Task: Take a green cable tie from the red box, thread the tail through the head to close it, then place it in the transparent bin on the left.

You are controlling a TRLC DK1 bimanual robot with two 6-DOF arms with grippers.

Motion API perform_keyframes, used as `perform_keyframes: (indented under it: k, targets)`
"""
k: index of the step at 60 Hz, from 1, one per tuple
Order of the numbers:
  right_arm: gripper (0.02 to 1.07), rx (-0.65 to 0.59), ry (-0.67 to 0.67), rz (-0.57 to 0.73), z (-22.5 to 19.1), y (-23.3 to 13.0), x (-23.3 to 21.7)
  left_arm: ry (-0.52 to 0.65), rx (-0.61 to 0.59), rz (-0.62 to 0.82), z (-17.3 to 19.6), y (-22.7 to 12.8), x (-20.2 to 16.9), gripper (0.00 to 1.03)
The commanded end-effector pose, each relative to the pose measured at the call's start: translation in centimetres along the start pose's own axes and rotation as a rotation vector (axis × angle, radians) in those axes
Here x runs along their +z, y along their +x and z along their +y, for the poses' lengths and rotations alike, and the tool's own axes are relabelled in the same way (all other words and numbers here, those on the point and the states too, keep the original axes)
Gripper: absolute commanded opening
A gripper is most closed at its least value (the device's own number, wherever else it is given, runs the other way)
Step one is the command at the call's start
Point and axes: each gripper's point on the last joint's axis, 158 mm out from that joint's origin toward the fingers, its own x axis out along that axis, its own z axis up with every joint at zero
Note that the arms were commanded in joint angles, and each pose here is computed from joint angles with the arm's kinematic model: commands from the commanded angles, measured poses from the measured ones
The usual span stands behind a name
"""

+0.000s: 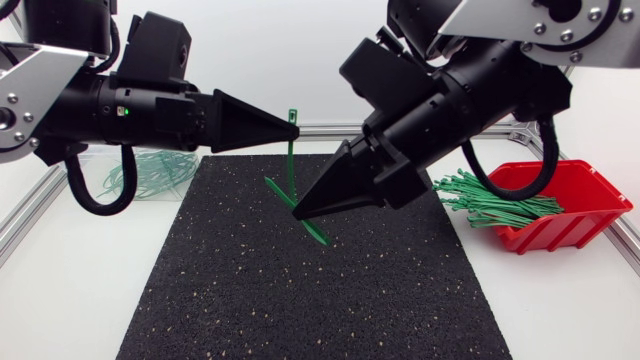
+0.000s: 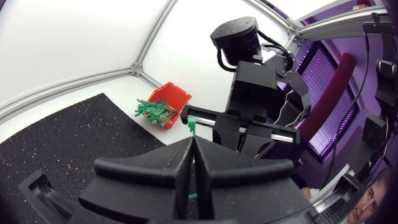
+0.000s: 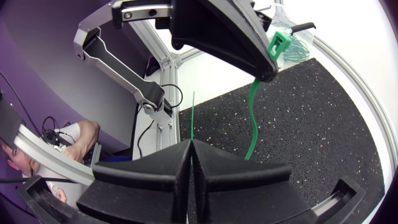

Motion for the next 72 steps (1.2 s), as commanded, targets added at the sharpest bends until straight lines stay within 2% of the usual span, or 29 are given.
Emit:
perform_keyframes:
  k: [1, 21, 25, 38, 50, 63, 72]
  targets:
    - [0.07, -0.034, 0.074, 0.014, -0.2, -0.1, 0.2, -0.021, -0.019, 0.009, -0.6, 0.1, -0.7, 0.03]
    - [0.07, -0.177, 0.337, -0.065, 0.1, -2.0, 1.7, -0.028, -0.028, 0.015, -0.8, 0.4, -1.2, 0.03]
    - [0.07, -0.236, 0.299, -0.091, 0.6, -2.3, 2.3, -0.023, -0.029, 0.011, -0.9, 0.3, -1.3, 0.04]
    - [0.07, -0.260, 0.254, -0.096, 1.7, -2.4, 2.9, -0.013, -0.051, 0.002, -1.6, 0.0, -1.6, 0.04]
    - [0.07, -0.232, 0.236, -0.076, 3.1, -2.8, 2.9, -0.014, -0.098, -0.052, -3.1, -0.5, -0.7, 0.03]
    - [0.07, -0.227, 0.211, -0.112, 4.2, -4.1, 4.1, -0.019, -0.117, -0.076, -3.8, -0.9, -0.1, 0.03]
    - [0.07, -0.197, 0.265, -0.107, 4.6, -4.1, 4.2, -0.033, -0.118, -0.076, -3.9, -0.9, -0.2, 0.03]
